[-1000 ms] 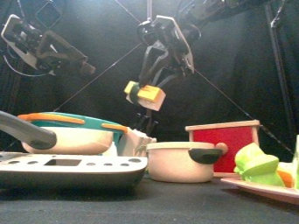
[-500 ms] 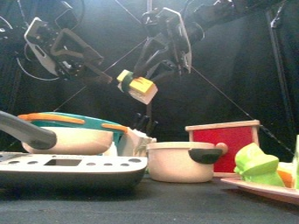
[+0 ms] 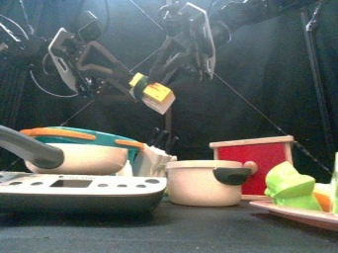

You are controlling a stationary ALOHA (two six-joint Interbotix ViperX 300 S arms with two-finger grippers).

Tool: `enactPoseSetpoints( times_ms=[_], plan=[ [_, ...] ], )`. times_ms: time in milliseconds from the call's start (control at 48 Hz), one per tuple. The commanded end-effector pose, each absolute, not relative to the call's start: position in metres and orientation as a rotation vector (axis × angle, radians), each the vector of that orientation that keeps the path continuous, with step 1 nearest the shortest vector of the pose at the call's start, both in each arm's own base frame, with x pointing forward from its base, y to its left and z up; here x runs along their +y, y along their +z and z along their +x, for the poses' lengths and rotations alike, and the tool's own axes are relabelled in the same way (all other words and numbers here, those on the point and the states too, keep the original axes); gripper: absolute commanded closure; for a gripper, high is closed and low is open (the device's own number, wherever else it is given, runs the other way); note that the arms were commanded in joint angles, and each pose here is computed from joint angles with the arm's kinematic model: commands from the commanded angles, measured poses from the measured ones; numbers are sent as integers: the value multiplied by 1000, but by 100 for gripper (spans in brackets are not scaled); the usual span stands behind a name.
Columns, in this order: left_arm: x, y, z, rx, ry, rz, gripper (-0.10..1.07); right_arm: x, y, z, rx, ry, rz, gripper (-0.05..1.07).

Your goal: Hand over sushi

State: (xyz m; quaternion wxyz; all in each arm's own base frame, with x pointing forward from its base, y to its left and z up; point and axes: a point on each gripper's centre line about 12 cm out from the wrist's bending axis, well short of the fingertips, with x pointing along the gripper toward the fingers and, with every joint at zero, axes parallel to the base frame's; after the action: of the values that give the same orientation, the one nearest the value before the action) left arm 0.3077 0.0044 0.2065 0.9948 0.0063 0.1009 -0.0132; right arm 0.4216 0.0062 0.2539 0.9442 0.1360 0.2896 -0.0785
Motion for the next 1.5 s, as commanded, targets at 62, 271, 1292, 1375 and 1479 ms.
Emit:
enactPoseSetpoints(
  times_ms=[62,271,1292,1375,1479],
  plan=[
    [4,214,318,142,-53,54,-5,15,271,422,533,-118,248,40],
    [4,211,323,144,-65,68,-5,24,266,425,539,-92,227,40],
    [-4,207,332,148,-119,106,26,30,261,426,549,-78,202,40],
    [-5,206,332,149,-120,110,31,30,259,426,556,-79,204,39],
    [-4,204,330,155,-119,110,33,27,255,426,577,-97,206,39]
  ],
)
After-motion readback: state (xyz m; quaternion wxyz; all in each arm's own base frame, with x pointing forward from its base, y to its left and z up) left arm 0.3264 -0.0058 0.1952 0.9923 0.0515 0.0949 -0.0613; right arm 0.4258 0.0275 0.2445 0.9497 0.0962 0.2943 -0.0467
